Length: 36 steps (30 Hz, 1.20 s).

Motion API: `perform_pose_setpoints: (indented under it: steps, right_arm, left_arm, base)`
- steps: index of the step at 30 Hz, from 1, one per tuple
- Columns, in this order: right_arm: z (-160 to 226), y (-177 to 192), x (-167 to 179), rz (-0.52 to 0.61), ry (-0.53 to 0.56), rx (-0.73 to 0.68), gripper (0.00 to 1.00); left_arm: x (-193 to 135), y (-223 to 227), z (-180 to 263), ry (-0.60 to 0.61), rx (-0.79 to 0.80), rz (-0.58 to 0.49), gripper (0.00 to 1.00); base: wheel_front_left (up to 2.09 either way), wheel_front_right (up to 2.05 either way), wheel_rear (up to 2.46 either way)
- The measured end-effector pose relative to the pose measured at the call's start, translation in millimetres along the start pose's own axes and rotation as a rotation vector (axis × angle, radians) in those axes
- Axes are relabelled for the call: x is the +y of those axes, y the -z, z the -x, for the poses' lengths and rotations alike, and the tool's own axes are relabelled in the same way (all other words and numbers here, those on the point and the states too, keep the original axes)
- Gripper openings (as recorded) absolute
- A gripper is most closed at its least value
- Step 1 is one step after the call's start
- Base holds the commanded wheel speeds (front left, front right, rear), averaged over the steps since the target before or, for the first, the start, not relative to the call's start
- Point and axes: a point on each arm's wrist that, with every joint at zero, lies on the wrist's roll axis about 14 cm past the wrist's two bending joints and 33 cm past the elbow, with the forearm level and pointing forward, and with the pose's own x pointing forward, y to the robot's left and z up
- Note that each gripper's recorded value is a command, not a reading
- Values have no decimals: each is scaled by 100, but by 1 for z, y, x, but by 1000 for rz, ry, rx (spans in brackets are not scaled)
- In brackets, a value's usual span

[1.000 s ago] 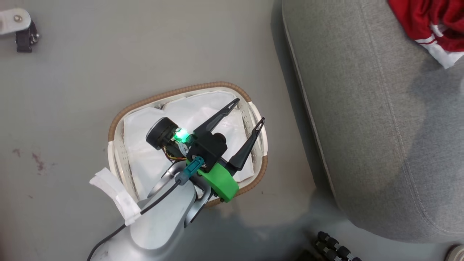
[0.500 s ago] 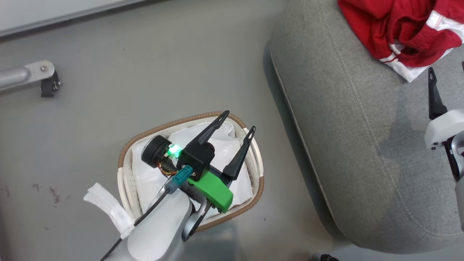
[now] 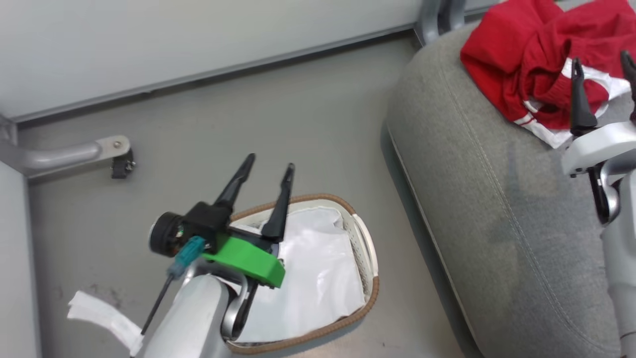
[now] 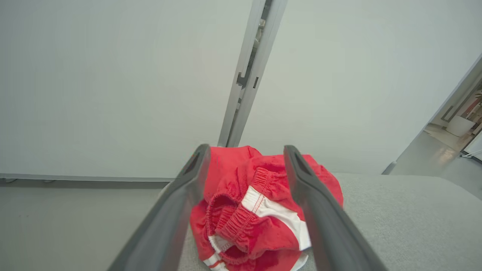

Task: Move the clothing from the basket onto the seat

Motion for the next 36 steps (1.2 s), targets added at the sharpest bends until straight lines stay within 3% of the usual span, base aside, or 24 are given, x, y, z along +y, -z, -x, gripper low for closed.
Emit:
perform_pose_setpoints:
  steps: [5,14,18,25,36]
  right_arm:
    - [-3,-22,36,-136,-27,-67,100]
    - [27,0,105,-316,-115,-5,100]
    - [44,8,129,-339,-173,24,100]
    - [79,15,152,-401,-246,58,100]
    - [109,22,166,-421,-298,96,100]
  left_arm:
    - [41,-23,31,-176,-54,-28,100]
    - [93,-31,111,-446,-63,-64,100]
    - [106,-27,144,-537,-51,-57,100]
    - [107,-15,182,-617,-35,-6,100]
    - [99,-8,190,-620,-21,15,100]
  base:
    - [0,0,0]
    - [0,0,0]
    - [0,0,0]
    - [0,0,0]
    - [0,0,0]
